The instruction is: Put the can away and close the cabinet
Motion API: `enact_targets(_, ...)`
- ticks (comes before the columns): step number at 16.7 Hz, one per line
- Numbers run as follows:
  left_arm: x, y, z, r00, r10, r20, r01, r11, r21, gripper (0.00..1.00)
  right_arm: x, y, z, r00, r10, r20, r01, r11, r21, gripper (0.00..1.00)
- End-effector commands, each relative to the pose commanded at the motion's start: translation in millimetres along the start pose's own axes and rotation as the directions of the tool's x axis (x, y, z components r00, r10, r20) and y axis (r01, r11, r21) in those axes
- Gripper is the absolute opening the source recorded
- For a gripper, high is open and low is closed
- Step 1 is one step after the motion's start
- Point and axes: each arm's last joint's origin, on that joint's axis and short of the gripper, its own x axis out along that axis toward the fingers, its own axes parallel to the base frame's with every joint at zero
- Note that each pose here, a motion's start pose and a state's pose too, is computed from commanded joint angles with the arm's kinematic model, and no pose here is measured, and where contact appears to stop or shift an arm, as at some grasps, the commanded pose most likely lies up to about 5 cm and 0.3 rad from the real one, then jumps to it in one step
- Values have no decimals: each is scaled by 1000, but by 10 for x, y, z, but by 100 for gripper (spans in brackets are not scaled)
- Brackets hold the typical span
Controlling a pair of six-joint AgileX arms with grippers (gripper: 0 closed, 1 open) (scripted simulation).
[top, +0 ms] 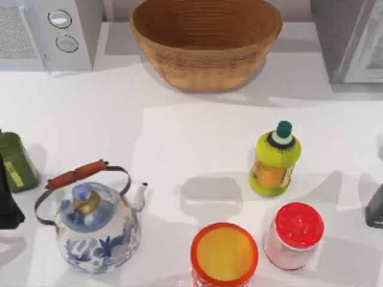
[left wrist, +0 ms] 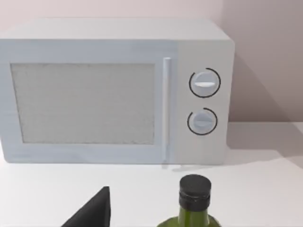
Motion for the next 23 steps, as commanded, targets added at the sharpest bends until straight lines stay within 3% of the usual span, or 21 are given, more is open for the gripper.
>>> enact_targets(3,0,0,0,1000,0,0,0,1000,0,100,367,-47,-218,989,50,-140,-55,998,-34,100)
enact_targets(7,0,0,0,1000,0,0,0,1000,0,100,578,-50,-458,965,102,-241,-121,990,-67,100)
enact_targets(14,0,0,0,1000,0,0,0,1000,0,100,621,-41,-475,962,107,-250,-128,989,-70,100)
enact_targets(18,0,0,0,1000,0,0,0,1000,0,100,939,-83,-400,963,107,-246,-128,989,-71,100)
enact_targets(23,0,0,0,1000,0,0,0,1000,0,100,1159,-37,-542,963,107,-247,-128,989,-71,100)
